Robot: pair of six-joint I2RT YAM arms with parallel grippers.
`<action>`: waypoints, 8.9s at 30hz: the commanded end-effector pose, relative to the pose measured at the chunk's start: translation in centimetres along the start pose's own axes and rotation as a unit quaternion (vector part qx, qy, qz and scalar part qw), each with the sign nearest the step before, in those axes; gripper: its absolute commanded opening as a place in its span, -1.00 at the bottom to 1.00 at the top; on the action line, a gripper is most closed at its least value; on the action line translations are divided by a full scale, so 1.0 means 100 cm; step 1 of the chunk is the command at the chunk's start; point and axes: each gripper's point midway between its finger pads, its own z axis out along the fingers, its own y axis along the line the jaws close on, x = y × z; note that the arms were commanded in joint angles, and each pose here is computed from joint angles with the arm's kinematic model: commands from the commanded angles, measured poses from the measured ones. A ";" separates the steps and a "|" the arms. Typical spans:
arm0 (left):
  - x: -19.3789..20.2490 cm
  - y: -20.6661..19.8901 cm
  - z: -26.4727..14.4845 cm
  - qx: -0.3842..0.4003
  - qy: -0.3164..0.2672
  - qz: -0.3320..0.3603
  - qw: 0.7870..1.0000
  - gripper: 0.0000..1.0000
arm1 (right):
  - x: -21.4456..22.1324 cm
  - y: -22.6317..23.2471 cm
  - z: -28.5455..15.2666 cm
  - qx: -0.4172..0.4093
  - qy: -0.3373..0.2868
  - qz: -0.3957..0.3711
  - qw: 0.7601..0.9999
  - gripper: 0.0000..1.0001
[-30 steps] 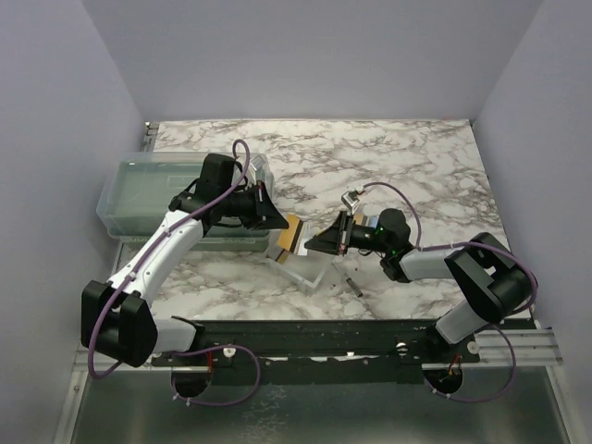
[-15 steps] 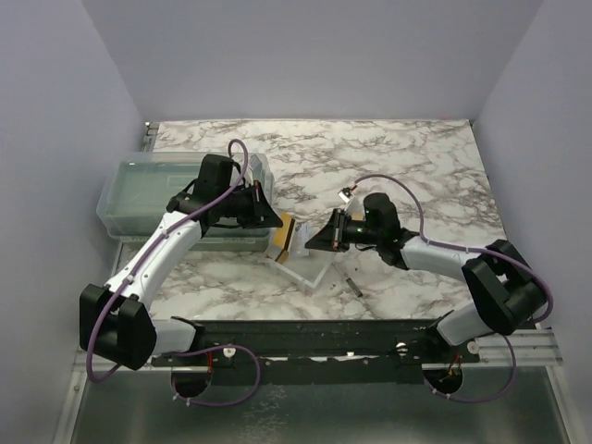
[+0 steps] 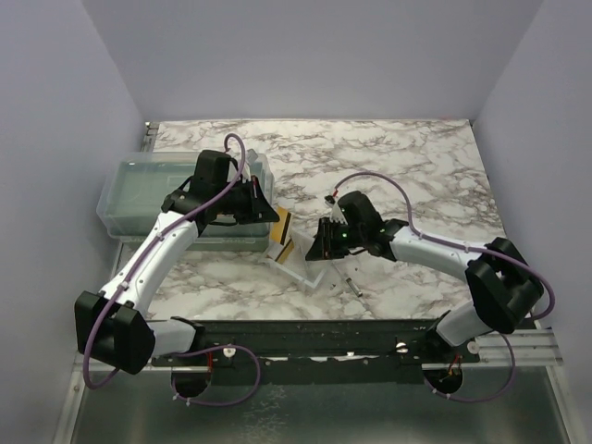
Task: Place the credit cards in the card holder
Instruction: Pick up the credit card from the storage box, then insert the credit card into the card holder, then close the card holder at the center of the board.
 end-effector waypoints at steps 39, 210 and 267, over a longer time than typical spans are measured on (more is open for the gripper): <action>0.039 -0.050 0.262 0.072 0.187 0.068 0.977 -1.00 | -0.033 -0.233 -0.112 0.217 -0.109 0.168 0.956 -0.58; 0.060 -0.071 0.304 0.066 0.146 0.058 0.985 0.08 | -0.043 -0.224 -0.113 0.163 -0.120 0.192 0.960 -0.69; 0.017 -0.118 0.257 0.186 0.162 -0.044 0.968 0.50 | -0.036 -0.222 -0.105 0.138 -0.115 0.203 0.963 -0.27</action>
